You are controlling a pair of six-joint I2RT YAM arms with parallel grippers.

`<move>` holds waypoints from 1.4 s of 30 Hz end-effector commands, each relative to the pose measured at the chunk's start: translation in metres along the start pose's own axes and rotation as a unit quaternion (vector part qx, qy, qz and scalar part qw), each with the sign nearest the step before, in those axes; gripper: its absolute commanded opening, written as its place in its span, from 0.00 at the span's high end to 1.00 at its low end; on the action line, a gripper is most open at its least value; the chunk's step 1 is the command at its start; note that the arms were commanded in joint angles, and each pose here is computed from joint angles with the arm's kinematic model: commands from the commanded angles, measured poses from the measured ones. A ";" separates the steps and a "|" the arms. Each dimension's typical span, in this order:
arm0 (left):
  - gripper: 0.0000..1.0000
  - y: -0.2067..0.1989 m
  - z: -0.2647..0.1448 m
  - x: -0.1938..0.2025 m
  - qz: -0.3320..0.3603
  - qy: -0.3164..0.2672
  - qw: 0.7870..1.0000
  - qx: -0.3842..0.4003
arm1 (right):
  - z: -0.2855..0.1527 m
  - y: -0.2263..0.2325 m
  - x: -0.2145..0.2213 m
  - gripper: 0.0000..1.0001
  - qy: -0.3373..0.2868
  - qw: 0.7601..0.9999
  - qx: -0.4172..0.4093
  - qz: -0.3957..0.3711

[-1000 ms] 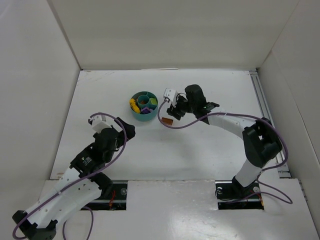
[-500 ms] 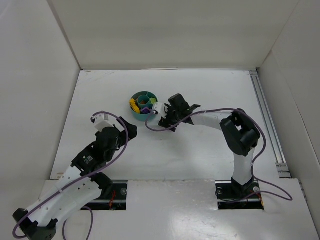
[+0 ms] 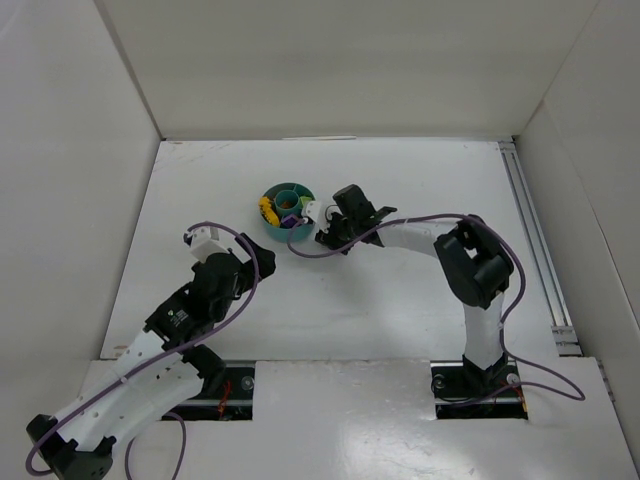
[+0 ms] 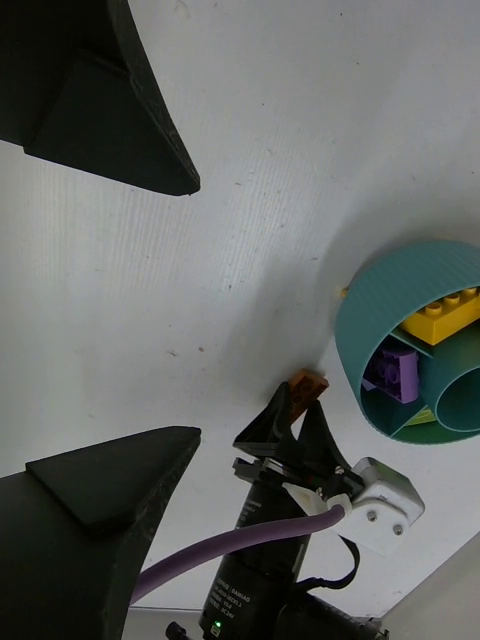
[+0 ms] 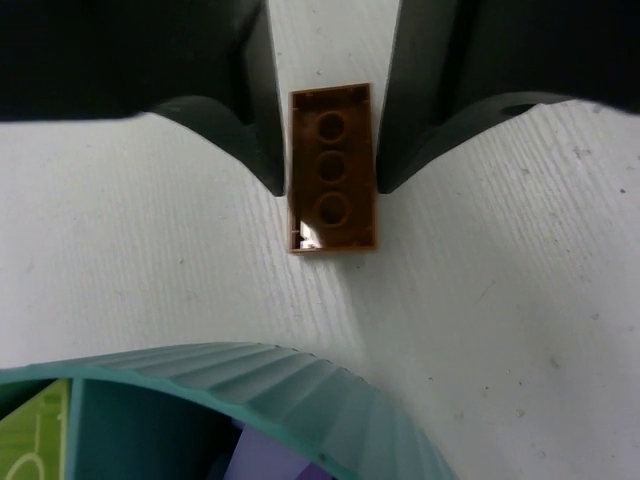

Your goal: Sort the legos into containers by color

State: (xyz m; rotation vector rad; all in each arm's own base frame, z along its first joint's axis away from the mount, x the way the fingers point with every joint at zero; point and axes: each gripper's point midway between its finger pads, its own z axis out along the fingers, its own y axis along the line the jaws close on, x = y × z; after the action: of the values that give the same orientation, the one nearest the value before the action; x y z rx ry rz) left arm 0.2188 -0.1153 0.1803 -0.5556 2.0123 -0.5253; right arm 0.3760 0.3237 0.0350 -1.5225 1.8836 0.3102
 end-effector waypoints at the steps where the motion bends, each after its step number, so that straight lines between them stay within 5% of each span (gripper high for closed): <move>1: 0.01 -0.010 -0.001 -0.008 -0.002 -0.012 1.000 0.018 | 0.004 0.002 -0.013 0.56 -0.025 1.000 -0.015 0.003; 5: 0.01 -0.008 -0.002 -0.007 0.000 -0.010 1.000 0.015 | -0.001 0.001 -0.025 0.68 -0.043 0.999 -0.016 0.004; 15: 0.01 -0.010 -0.005 -0.010 -0.005 -0.015 1.000 0.022 | -0.057 -0.022 -0.085 0.71 -0.128 0.991 0.034 -0.014; 25: 0.01 -0.013 -0.009 -0.018 -0.009 -0.024 0.999 0.026 | -0.111 -0.039 -0.186 0.72 -0.303 0.949 0.050 -0.068; 32: 0.01 -0.013 -0.011 -0.022 -0.012 -0.029 0.999 0.018 | -0.104 -0.044 -0.237 0.71 -0.409 0.909 0.023 -0.075; 42: 0.01 -0.008 -0.007 -0.021 -0.008 -0.027 1.000 -0.001 | -0.054 -0.048 -0.235 0.71 -0.410 0.911 -0.007 -0.055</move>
State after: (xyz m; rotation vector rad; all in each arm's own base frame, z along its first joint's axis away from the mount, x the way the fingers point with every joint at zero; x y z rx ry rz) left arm 0.2193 -0.1134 0.1811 -0.5595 2.0179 -0.5049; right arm 0.4192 0.4485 0.2009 -1.2434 1.2399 0.7377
